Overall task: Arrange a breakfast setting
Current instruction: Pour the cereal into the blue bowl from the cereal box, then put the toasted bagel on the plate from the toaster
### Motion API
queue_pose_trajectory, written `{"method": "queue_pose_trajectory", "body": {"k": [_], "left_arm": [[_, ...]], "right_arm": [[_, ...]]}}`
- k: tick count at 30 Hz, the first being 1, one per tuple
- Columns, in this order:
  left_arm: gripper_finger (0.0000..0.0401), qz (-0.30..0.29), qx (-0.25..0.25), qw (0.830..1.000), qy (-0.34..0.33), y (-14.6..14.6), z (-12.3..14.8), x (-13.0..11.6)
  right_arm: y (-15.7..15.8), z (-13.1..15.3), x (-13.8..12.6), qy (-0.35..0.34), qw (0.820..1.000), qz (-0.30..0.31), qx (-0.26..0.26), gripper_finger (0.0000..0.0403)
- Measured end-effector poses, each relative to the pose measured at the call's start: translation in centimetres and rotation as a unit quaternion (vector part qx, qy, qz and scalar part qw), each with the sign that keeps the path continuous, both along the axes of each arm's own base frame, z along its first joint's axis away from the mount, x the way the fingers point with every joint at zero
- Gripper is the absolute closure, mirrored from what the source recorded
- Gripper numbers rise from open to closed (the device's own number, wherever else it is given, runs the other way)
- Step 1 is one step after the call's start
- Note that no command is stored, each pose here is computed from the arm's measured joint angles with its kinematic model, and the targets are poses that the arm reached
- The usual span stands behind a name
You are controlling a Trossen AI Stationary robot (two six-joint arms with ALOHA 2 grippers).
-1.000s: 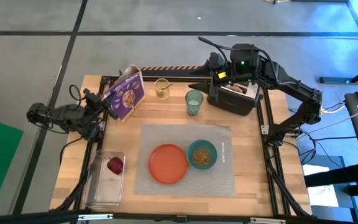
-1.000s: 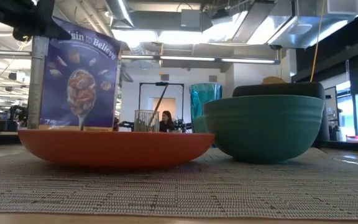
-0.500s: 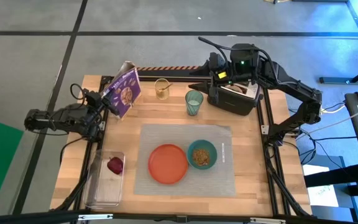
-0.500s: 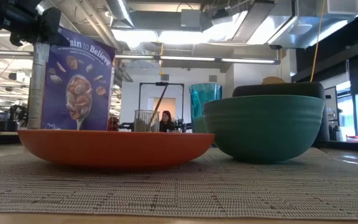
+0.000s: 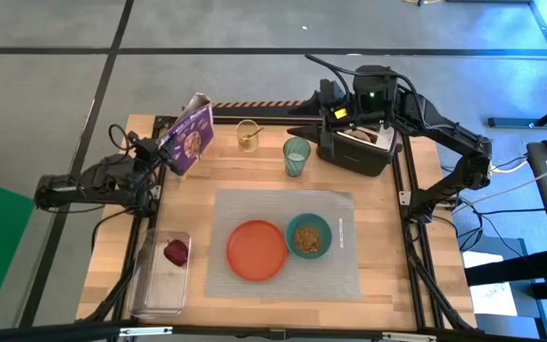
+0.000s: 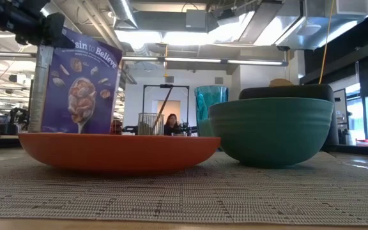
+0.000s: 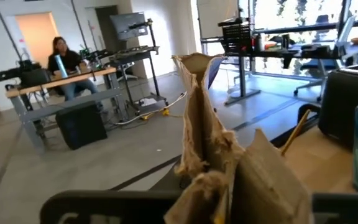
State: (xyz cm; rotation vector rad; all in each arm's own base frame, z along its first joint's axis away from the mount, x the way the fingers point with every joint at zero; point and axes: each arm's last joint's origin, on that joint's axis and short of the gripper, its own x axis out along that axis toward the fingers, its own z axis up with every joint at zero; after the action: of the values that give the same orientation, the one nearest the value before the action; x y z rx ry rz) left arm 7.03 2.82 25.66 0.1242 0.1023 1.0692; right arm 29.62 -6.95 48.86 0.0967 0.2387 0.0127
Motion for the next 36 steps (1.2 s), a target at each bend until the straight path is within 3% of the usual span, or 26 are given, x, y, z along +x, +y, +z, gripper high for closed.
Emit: {"method": "queue_pose_trajectory", "body": {"k": [12, 23, 31, 36], "left_arm": [[0.0356, 0.034, -0.007, 0.999, -0.013, 0.6, 0.0, -0.2], [0.0251, 0.045, -0.002, 0.997, -0.065, 0.6, 1.0, -0.3], [0.0186, 0.047, 0.016, 0.993, -0.105, 0.4, 4.8, -2.0], [0.0166, 0.004, 0.026, 0.988, -0.154, 0.1, 7.9, -3.4]], "right_arm": [[0.0, 0.1, 0.1, -0.007, 1.000, -0.007, 0.029, 0.0155], [0.0, 0.2, 0.1, -0.009, 0.999, -0.011, 0.047, 0.0155], [0.0, 0.1, 0.1, -0.006, 0.997, -0.019, 0.072, 0.0155], [-0.3, -0.5, -0.1, 0.022, 0.992, -0.086, 0.087, 0.0155]]}}
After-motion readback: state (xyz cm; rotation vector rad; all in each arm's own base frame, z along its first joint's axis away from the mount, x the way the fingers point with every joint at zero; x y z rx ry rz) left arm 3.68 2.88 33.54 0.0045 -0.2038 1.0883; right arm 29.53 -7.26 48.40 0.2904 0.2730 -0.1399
